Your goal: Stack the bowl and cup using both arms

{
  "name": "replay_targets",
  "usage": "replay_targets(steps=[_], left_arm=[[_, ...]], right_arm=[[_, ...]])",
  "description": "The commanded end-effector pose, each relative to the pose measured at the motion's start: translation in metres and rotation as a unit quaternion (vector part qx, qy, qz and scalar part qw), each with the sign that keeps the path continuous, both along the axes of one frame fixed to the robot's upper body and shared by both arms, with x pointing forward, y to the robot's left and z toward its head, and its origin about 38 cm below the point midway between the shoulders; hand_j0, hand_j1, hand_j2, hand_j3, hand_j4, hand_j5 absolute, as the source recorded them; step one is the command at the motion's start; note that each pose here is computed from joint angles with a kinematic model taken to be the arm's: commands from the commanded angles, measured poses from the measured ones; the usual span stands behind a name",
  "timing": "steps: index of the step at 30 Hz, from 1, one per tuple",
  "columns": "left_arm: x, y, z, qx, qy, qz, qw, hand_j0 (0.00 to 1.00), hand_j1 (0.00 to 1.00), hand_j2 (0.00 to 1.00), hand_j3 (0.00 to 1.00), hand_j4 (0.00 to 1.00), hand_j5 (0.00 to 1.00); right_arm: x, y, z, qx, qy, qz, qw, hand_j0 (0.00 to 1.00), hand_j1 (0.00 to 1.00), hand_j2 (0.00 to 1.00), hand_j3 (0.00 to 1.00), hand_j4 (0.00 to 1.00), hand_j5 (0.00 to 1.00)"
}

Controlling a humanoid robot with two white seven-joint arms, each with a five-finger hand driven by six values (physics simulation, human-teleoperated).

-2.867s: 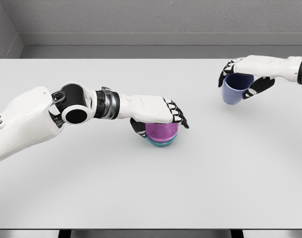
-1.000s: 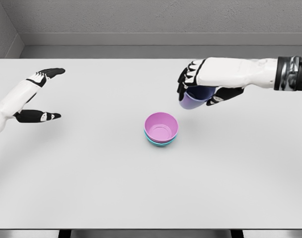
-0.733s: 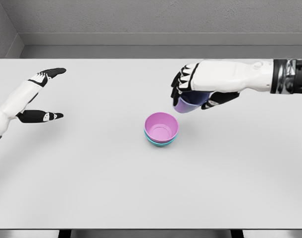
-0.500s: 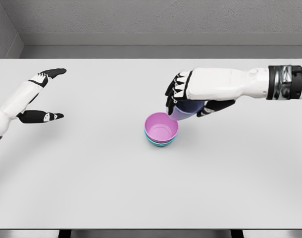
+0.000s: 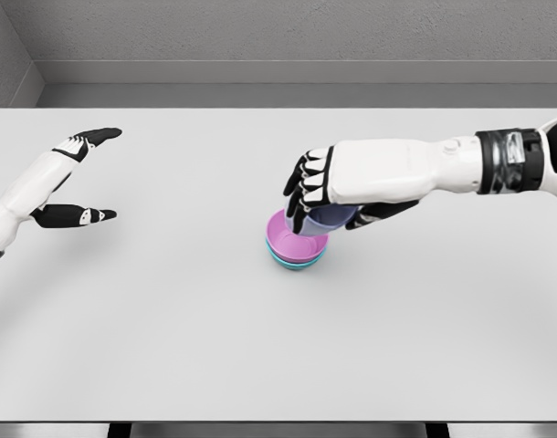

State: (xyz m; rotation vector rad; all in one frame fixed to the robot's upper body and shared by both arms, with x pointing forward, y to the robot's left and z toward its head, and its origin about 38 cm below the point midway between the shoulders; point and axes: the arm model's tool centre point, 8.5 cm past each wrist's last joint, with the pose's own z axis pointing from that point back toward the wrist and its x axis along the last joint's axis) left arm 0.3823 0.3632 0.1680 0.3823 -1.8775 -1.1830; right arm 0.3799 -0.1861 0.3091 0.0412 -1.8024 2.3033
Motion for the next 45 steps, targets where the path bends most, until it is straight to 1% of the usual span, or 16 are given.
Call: replay_targets(steps=[1, 7, 9, 13, 15, 16, 18, 20, 27, 30, 34, 38, 40, 42, 45], left_arm=[[0.0, 0.001, 0.0, -0.003, 0.001, 0.002, 1.0, 1.0, 1.0, 1.0, 1.0, 1.0, 1.0], [0.0, 0.001, 0.0, -0.003, 0.001, 0.001, 1.0, 1.0, 1.0, 1.0, 1.0, 1.0, 1.0], [0.0, 0.001, 0.0, -0.003, 0.001, 0.001, 1.0, 1.0, 1.0, 1.0, 1.0, 1.0, 1.0], [0.0, 0.001, 0.0, -0.003, 0.001, 0.001, 1.0, 1.0, 1.0, 1.0, 1.0, 1.0, 1.0], [0.0, 0.0, -0.001, -0.003, 0.002, 0.0, 1.0, 1.0, 1.0, 1.0, 1.0, 1.0, 1.0], [0.0, 0.0, -0.001, -0.003, 0.002, 0.0, 1.0, 1.0, 1.0, 1.0, 1.0, 1.0, 1.0], [0.0, -0.001, -0.001, -0.003, 0.002, -0.001, 1.0, 1.0, 1.0, 1.0, 1.0, 1.0, 1.0], [0.0, -0.003, -0.002, -0.004, 0.001, -0.002, 1.0, 1.0, 1.0, 1.0, 1.0, 1.0, 1.0], [0.0, -0.004, -0.003, -0.001, 0.001, -0.002, 1.0, 1.0, 1.0, 1.0, 1.0, 1.0, 1.0], [0.0, -0.005, -0.003, -0.001, 0.001, -0.003, 1.0, 1.0, 1.0, 1.0, 1.0, 1.0, 1.0], [0.0, -0.006, -0.002, -0.002, 0.0, -0.004, 1.0, 1.0, 1.0, 1.0, 1.0, 1.0, 1.0], [0.0, -0.006, -0.002, -0.002, -0.001, -0.005, 1.0, 1.0, 1.0, 1.0, 1.0, 1.0, 1.0], [0.0, -0.006, -0.002, -0.002, -0.001, -0.005, 1.0, 1.0, 1.0, 1.0, 1.0, 1.0, 1.0], [-0.001, -0.006, -0.002, -0.002, 0.0, -0.005, 1.0, 1.0, 1.0, 1.0, 1.0, 1.0, 1.0], [-0.001, -0.007, -0.003, -0.002, 0.0, -0.006, 1.0, 1.0, 1.0, 1.0, 1.0, 1.0, 1.0]], right_arm=[[0.0, 0.002, -0.001, 0.002, 0.004, 0.002, 1.0, 0.61, 0.61, 0.61, 0.61, 0.61, 0.61], [0.0, 0.001, -0.007, 0.0, 0.01, 0.0, 1.0, 0.61, 0.61, 0.61, 0.61, 0.61, 0.61], [0.0, 0.012, -0.01, 0.007, 0.012, 0.009, 0.9999, 0.61, 0.61, 0.61, 0.61, 0.61, 0.61], [0.003, 0.012, -0.013, 0.007, 0.017, 0.002, 0.9998, 0.61, 0.61, 0.61, 0.61, 0.61, 0.61], [0.007, 0.011, -0.015, 0.005, 0.017, -0.003, 0.9998, 0.61, 0.61, 0.61, 0.61, 0.61, 0.61], [0.01, 0.013, -0.018, 0.007, 0.022, -0.006, 0.9997, 0.61, 0.61, 0.61, 0.61, 0.61, 0.61], [0.012, 0.012, -0.019, 0.004, 0.019, -0.009, 0.9998, 0.61, 0.61, 0.61, 0.61, 0.61, 0.61], [0.015, 0.01, -0.021, 0.003, 0.022, -0.015, 0.9996, 0.61, 0.61, 0.61, 0.61, 0.61, 0.61], [0.011, 0.01, -0.027, 0.003, 0.028, -0.01, 0.9996, 0.61, 0.61, 0.61, 0.61, 0.61, 0.61], [0.011, 0.009, -0.032, 0.002, 0.035, -0.012, 0.9993, 0.61, 0.61, 0.61, 0.61, 0.61, 0.61], [0.011, 0.009, -0.035, -0.001, 0.035, -0.014, 0.9993, 0.61, 0.61, 0.61, 0.61, 0.61, 0.61], [0.012, 0.008, -0.036, -0.002, 0.036, -0.016, 0.9992, 0.61, 0.61, 0.61, 0.61, 0.61, 0.61], [0.013, 0.008, -0.044, -0.012, 0.042, -0.019, 0.9989, 0.61, 0.61, 0.61, 0.61, 0.61, 0.61], [0.016, 0.013, -0.047, -0.007, 0.046, -0.017, 0.9988, 0.61, 0.61, 0.61, 0.61, 0.61, 0.61], [0.017, 0.012, -0.047, -0.008, 0.047, -0.019, 0.9987, 0.61, 0.61, 0.61, 0.61, 0.61, 0.61]])
